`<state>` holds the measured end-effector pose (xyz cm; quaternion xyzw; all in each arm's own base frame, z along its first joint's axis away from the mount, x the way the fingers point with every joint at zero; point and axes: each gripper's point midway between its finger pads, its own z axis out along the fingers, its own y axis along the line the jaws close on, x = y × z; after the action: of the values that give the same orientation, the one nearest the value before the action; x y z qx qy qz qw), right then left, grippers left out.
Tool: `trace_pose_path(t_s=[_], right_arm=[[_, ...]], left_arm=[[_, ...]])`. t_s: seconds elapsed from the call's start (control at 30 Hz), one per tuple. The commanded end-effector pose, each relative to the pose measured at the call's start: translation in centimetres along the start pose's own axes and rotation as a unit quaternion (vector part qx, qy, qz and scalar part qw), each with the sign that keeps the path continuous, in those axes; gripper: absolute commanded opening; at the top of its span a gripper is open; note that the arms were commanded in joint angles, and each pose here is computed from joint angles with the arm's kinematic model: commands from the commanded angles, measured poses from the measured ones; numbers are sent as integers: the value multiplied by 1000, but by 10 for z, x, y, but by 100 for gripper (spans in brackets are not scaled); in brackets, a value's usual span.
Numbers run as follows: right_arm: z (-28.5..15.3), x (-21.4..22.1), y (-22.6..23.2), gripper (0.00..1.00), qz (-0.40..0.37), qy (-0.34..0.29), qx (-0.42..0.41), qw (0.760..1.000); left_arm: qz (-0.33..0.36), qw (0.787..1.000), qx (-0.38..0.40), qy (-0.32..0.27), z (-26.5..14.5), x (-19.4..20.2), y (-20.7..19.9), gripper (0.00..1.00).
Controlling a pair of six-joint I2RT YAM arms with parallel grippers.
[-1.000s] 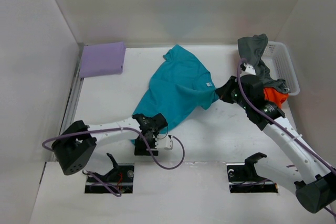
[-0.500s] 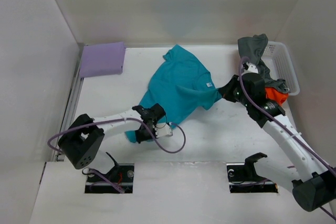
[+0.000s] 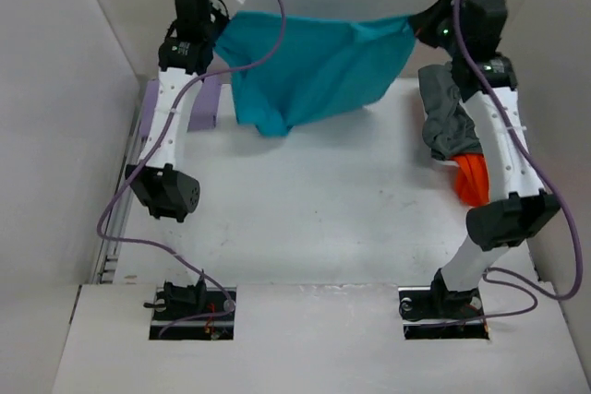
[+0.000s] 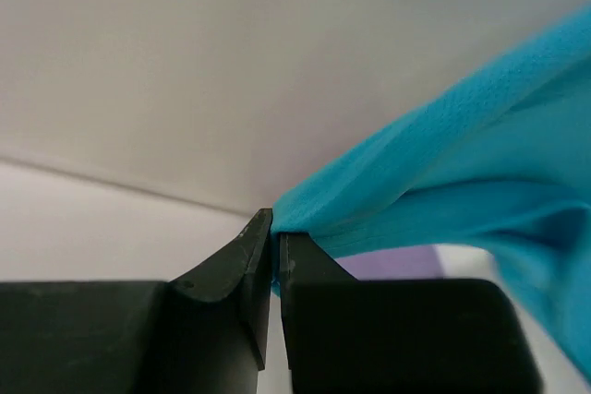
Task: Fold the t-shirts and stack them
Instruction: Flatten out the tshirt
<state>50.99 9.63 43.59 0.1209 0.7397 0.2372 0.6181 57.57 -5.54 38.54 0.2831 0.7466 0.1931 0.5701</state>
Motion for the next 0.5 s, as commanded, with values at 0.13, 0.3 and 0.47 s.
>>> trace_pose_path(t_s=[0.13, 0.3, 0.47], right_arm=[[-102, -73, 47, 1, -42, -122, -51, 990], [-131, 14, 10, 1, -18, -67, -16, 997], [-168, 134, -32, 1, 33, 30, 15, 999]], left_arm=[[62, 988, -99, -97, -100, -56, 57, 0], [131, 991, -20, -31, -113, 21, -10, 1], [189, 977, 81, 56, -139, 125, -89, 3]])
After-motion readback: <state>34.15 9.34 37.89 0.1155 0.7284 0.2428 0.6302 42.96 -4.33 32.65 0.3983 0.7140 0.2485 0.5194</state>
